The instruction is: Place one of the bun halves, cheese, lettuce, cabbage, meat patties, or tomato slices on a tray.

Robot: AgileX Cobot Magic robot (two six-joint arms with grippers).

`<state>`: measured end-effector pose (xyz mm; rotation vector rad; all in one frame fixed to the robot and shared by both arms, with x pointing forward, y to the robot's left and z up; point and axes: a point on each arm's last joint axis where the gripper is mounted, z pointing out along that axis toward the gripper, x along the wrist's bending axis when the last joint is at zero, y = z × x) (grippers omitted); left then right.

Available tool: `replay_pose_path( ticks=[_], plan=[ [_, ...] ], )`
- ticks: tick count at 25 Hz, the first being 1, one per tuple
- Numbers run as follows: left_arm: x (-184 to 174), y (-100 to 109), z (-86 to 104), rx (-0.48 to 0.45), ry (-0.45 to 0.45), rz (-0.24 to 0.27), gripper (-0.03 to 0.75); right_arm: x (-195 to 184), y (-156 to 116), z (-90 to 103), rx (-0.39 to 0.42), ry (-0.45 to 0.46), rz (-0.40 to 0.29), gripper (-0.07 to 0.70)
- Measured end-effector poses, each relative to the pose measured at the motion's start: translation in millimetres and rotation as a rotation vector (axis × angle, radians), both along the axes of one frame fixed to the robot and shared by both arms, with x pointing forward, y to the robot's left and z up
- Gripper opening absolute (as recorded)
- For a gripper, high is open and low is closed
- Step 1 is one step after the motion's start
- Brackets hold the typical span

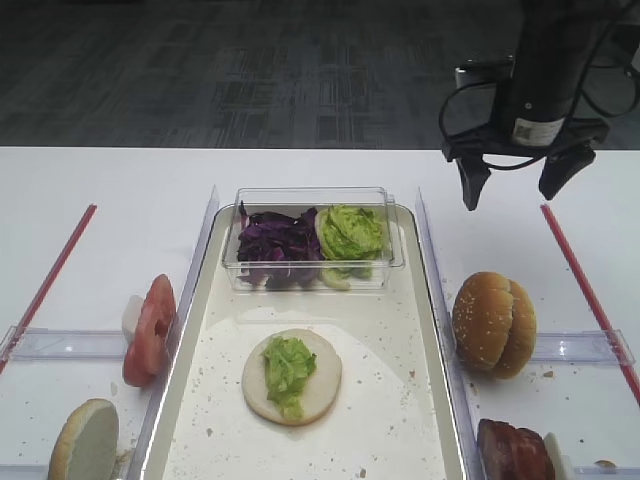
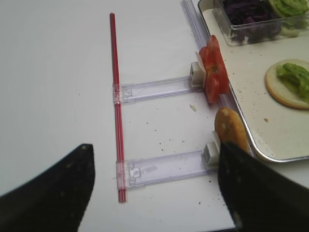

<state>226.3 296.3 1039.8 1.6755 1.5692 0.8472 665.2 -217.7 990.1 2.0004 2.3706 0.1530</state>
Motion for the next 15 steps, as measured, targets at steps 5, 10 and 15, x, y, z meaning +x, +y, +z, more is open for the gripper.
replay_pose_path(
  ticks=[5, 10, 15],
  plan=[
    [0, 0, 0.0, 0.0, 0.0, 0.0, 0.491, 3, -18, 0.0, -0.006, -0.001, -0.04, 0.664],
    [0, 0, 0.0, 0.0, 0.0, 0.0, 0.491, 6, -39, 0.0, -0.011, -0.002, -0.085, 0.664],
    [0, 0, 0.0, 0.0, 0.0, 0.0, 0.491, 7, -56, -0.1, -0.038, -0.005, -0.088, 0.664]
  ],
)
